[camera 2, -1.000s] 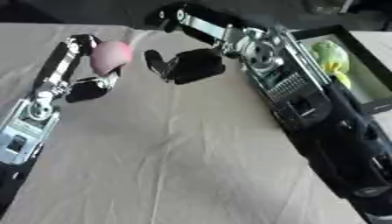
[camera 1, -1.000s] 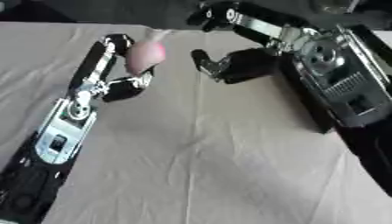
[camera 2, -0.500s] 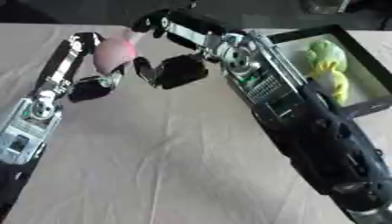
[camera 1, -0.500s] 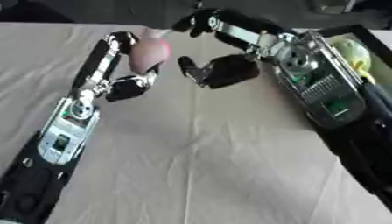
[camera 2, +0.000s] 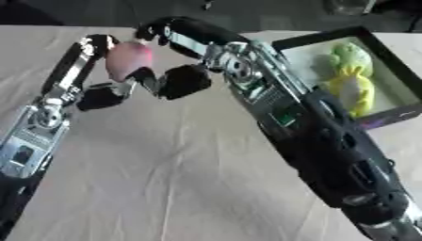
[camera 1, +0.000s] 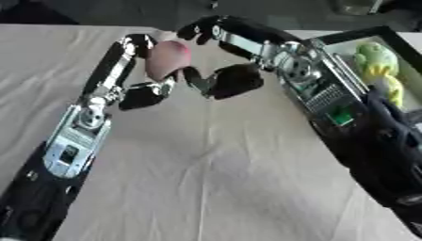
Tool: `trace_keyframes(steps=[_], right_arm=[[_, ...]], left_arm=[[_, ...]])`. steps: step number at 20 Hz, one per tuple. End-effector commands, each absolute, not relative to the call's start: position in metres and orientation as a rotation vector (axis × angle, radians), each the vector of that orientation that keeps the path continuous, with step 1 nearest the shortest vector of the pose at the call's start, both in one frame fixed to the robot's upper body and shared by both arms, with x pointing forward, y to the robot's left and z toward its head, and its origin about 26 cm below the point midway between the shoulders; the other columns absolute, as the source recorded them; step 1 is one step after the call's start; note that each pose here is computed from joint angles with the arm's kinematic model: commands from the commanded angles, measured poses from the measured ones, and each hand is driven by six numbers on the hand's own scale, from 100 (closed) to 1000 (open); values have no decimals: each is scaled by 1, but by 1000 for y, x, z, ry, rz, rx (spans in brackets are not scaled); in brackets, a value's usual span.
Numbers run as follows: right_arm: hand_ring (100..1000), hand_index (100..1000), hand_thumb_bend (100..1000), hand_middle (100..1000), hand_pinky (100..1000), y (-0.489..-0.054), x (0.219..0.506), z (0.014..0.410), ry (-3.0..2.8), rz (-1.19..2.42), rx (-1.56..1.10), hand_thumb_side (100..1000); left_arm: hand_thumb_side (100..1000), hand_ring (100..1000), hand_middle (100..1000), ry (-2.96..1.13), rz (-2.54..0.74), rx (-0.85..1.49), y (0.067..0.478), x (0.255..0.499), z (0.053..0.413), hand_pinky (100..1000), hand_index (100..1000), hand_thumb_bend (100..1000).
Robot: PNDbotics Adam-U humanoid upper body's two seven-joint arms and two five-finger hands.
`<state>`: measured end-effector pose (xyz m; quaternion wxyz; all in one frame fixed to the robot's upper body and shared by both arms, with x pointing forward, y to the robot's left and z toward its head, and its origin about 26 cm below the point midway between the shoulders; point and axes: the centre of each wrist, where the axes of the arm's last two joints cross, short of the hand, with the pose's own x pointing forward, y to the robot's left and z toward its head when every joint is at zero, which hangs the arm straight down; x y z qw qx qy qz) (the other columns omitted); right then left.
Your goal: Pick up the objects with one hand, pass them to the other hand, and then place them into the box on the other side of the table.
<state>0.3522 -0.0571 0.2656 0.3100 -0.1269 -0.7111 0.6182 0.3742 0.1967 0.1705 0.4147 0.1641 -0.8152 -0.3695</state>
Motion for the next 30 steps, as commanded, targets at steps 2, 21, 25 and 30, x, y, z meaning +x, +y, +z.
trace_keyframes(steps=[2, 21, 25, 30], right_arm=[[877, 929, 100, 874, 948, -54, 352, 273, -1900, 1650, -354, 414], [793, 642, 100, 669, 941, -50, 354, 266, -1924, 1538, -262, 218], [770, 584, 100, 602, 933, -50, 352, 268, -1934, 1504, -251, 199], [757, 567, 100, 586, 925, -52, 350, 269, -1938, 1491, -262, 167]], left_arm=[[149, 618, 558, -2102, -947, 391, 190, 372, 184, 707, 493, 100], [132, 618, 561, -2111, -969, 334, 184, 371, 184, 707, 515, 100], [135, 619, 564, -2103, -960, 342, 185, 371, 183, 707, 535, 100], [165, 625, 579, -2096, -950, 339, 185, 371, 182, 711, 635, 102]])
